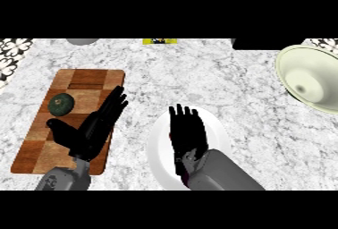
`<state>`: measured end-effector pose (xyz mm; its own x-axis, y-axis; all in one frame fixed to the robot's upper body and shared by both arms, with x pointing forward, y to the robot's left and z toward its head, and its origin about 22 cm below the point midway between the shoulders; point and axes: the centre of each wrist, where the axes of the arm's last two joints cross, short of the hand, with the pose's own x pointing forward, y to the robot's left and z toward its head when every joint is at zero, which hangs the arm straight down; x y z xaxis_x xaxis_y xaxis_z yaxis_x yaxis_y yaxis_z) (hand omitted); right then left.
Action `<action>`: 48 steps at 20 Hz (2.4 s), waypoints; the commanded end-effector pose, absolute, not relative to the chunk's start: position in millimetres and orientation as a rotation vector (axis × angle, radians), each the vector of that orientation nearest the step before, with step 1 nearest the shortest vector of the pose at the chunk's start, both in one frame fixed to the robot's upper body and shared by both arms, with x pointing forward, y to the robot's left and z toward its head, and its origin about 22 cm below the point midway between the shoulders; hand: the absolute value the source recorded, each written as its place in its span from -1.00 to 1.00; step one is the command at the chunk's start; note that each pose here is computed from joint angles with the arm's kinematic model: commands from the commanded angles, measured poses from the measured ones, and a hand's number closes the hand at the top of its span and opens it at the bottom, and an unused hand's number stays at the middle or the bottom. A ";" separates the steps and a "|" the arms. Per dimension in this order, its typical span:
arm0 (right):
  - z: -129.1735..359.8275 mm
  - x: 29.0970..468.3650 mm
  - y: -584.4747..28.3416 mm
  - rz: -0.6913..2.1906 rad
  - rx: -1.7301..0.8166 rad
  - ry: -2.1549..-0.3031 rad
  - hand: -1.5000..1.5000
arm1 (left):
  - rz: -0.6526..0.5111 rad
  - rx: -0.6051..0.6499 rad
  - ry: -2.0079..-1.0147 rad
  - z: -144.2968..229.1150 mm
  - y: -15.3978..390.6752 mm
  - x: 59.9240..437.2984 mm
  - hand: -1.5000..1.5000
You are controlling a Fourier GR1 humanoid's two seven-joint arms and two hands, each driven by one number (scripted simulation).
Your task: Pick the tomato from the plate and place it in the bowl
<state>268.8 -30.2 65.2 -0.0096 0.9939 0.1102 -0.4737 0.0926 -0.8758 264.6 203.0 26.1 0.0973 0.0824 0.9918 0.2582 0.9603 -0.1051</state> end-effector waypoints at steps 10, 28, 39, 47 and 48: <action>31.9 265.7 -36.7 1.293 -0.809 -0.877 -1.00 | -0.118 -0.263 -1.471 25.2 201.9 252.3 0.00; 3.2 290.1 -34.7 1.360 -0.780 -1.009 1.00 | -0.138 -0.272 -1.484 29.9 197.6 268.5 0.00; 15.4 278.3 -8.5 1.369 -0.948 -1.058 1.00 | -0.133 -0.285 -1.485 21.5 199.7 270.6 0.00; 35.4 349.4 -146.9 0.947 -1.137 -0.724 1.00 | -0.115 -0.269 -1.475 18.3 197.1 263.4 0.00; 48.3 347.8 -153.1 0.910 -1.155 -0.746 1.00 | -0.111 -0.264 -1.468 24.5 201.1 263.9 0.00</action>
